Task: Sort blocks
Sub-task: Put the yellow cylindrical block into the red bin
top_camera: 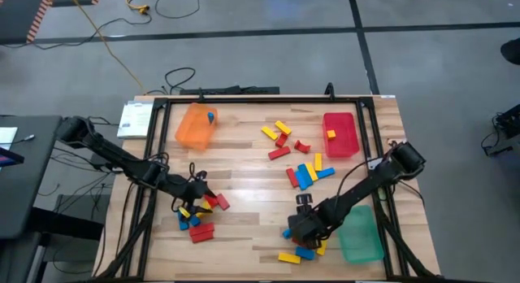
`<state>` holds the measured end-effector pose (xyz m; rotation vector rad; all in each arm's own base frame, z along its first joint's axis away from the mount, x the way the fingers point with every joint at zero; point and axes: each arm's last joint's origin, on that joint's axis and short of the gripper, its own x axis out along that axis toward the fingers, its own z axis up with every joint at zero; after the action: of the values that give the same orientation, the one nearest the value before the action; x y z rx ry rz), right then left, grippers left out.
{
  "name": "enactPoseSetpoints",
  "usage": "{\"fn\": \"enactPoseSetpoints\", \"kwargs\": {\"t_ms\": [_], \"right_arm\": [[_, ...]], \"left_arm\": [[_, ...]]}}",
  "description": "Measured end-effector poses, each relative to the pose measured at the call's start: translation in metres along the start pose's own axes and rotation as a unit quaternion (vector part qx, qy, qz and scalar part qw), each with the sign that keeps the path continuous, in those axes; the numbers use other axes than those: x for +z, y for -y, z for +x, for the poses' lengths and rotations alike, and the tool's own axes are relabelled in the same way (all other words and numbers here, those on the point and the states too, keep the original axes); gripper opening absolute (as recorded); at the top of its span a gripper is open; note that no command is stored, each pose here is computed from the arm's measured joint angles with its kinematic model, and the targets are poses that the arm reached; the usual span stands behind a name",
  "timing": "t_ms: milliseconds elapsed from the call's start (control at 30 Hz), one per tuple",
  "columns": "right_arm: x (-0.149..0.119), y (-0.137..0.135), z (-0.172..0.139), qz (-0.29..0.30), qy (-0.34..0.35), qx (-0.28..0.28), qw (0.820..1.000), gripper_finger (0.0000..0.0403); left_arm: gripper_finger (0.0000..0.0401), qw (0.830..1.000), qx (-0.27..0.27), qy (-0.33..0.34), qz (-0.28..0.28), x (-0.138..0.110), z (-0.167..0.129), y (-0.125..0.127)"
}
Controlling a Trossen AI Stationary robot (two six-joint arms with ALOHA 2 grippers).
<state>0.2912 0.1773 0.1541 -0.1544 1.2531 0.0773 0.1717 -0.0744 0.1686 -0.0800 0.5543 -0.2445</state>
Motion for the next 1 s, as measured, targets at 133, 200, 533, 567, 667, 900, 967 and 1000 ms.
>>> {"fn": "enactPoseSetpoints", "kwargs": {"t_ms": [133, 200, 533, 567, 667, 900, 967, 1000], "right_arm": [[0.000, 0.000, 0.000, -0.007, 0.005, -0.007, 1.000, 0.0220], [0.000, 0.000, 0.000, -0.010, 0.004, -0.008, 1.000, 0.0220], [-0.004, 0.004, -0.011, 0.006, -0.049, -0.028, 0.998, 0.0221], [-0.005, 0.005, -0.013, 0.014, -0.065, -0.034, 0.997, 0.0221], [-0.005, 0.006, -0.023, 0.046, -0.087, -0.025, 0.995, 0.0221], [-0.004, 0.003, -0.035, 0.113, -0.091, 0.031, 0.989, 0.0221], [-0.006, 0.000, -0.035, 0.120, -0.099, 0.033, 0.987, 0.0220], [-0.008, -0.001, -0.035, 0.124, -0.103, 0.033, 0.986, 0.0220]], "left_arm": [[0.0245, 1.000, 0.000, -0.001, 0.000, 0.000, 0.000, 0.000], [0.0245, 1.000, 0.000, -0.001, 0.000, 0.000, 0.000, 0.000], [0.0245, 1.000, -0.004, -0.003, -0.009, 0.000, 0.000, 0.000], [0.0245, 1.000, -0.005, -0.004, -0.010, -0.001, 0.000, 0.000], [0.0246, 1.000, -0.005, -0.004, -0.010, -0.001, 0.000, 0.000], [0.0245, 1.000, -0.007, -0.003, -0.010, 0.000, 0.000, 0.000], [0.0245, 1.000, -0.007, -0.003, -0.009, 0.000, 0.000, 0.000], [0.0245, 1.000, -0.007, -0.003, -0.009, 0.000, 0.000, 0.000]]}}
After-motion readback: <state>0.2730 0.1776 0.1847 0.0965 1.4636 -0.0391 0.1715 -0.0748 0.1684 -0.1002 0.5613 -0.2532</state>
